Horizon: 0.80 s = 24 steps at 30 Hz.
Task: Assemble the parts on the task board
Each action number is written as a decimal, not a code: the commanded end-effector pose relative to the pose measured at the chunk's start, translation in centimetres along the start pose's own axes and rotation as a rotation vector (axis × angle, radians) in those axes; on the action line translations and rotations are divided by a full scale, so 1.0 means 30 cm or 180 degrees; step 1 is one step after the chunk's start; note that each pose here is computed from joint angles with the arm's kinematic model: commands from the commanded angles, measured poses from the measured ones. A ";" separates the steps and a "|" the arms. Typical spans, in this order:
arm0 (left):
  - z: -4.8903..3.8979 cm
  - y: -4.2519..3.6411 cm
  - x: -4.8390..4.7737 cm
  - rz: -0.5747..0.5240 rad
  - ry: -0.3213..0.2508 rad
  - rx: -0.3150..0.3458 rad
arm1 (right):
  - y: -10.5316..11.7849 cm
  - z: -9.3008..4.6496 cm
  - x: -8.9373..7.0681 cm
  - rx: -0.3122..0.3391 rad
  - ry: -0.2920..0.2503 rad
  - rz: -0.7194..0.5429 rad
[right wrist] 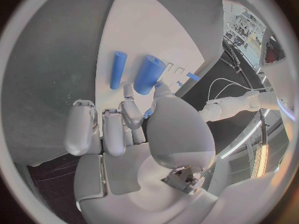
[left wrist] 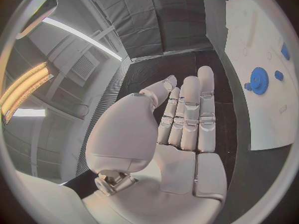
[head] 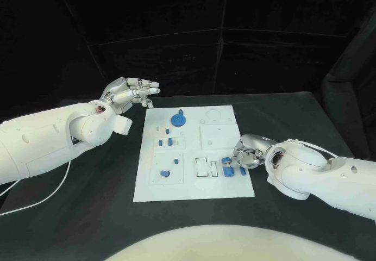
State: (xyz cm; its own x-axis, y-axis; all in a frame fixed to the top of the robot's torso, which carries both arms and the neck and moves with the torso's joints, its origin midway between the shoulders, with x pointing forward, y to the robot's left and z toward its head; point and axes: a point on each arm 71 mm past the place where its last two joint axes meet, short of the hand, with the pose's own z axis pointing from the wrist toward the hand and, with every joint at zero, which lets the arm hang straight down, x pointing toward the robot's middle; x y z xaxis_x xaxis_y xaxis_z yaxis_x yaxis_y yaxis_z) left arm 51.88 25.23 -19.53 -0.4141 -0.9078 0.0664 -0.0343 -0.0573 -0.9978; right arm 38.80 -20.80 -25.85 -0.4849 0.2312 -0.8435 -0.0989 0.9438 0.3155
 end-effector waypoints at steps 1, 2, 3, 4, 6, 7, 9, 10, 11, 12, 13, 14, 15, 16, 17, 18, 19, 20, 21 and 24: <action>-0.001 -0.005 0.001 -0.0022 0.0025 0.0025 | 0.009 0.004 0.025 0.0025 0.0132 -0.0148; -0.001 -0.005 0.001 -0.0022 0.0024 0.0025 | 0.013 0.006 0.029 0.0018 0.0141 -0.0151; -0.001 -0.005 0.000 -0.0022 0.0023 0.0024 | 0.016 0.007 0.033 0.0010 0.0148 -0.0155; -0.001 -0.004 0.000 -0.0022 0.0023 0.0023 | 0.020 0.009 0.037 0.0000 0.0155 -0.0161; -0.002 -0.004 0.000 -0.0022 0.0024 0.0022 | 0.027 0.013 0.045 -0.0016 0.0163 -0.0177; -0.002 -0.004 0.000 -0.0022 0.0025 0.0022 | 0.029 0.014 0.048 -0.0020 0.0168 -0.0183; -0.002 -0.003 -0.001 -0.0021 0.0024 0.0020 | 0.032 0.016 0.052 -0.0024 0.0171 -0.0189; -0.002 -0.003 -0.001 -0.0021 0.0024 0.0020 | 0.033 0.017 0.053 -0.0025 0.0168 -0.0190; -0.003 -0.003 -0.001 -0.0021 0.0023 0.0019 | 0.034 0.018 0.053 -0.0027 0.0158 -0.0185; -0.003 -0.003 -0.002 -0.0021 0.0023 0.0019 | 0.035 0.019 0.052 -0.0031 0.0138 -0.0173; -0.003 -0.003 -0.002 -0.0020 0.0022 0.0018 | 0.035 0.019 0.051 -0.0033 0.0118 -0.0160; -0.003 -0.003 -0.002 -0.0020 0.0022 0.0018 | 0.034 0.019 0.049 -0.0036 0.0078 -0.0134; -0.003 -0.003 -0.002 -0.0021 0.0023 0.0018 | 0.034 0.019 0.046 -0.0037 0.0046 -0.0113; -0.004 -0.003 -0.002 -0.0021 0.0023 0.0018 | 0.033 0.018 0.043 -0.0038 0.0005 -0.0081; -0.004 -0.003 -0.002 -0.0021 0.0023 0.0018 | 0.032 0.017 0.042 -0.0039 -0.0012 -0.0067; -0.004 -0.003 -0.002 -0.0021 0.0024 0.0018 | 0.030 0.015 0.038 -0.0040 -0.0054 -0.0025; -0.004 -0.003 -0.002 -0.0021 0.0024 0.0017 | 0.027 0.009 0.031 -0.0045 -0.0122 0.0061; -0.005 -0.003 -0.003 -0.0021 0.0024 0.0015 | 0.024 0.004 0.027 -0.0047 -0.0161 0.0124; -0.005 -0.003 -0.003 -0.0021 0.0024 0.0014 | 0.022 -0.002 0.023 -0.0051 -0.0198 0.0192; -0.006 -0.003 -0.004 -0.0021 0.0023 0.0011 | 0.018 -0.020 0.013 -0.0075 -0.0284 0.0370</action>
State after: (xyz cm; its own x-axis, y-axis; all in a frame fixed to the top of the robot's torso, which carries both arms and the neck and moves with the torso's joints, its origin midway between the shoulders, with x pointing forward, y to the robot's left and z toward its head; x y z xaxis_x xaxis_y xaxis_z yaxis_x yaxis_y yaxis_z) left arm 51.80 25.51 -19.61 -0.4112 -0.9092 0.0649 -0.0363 -0.0548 -0.9978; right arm 38.08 -20.36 -26.36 -0.4595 0.2619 -0.8487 -0.0970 0.9350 0.3411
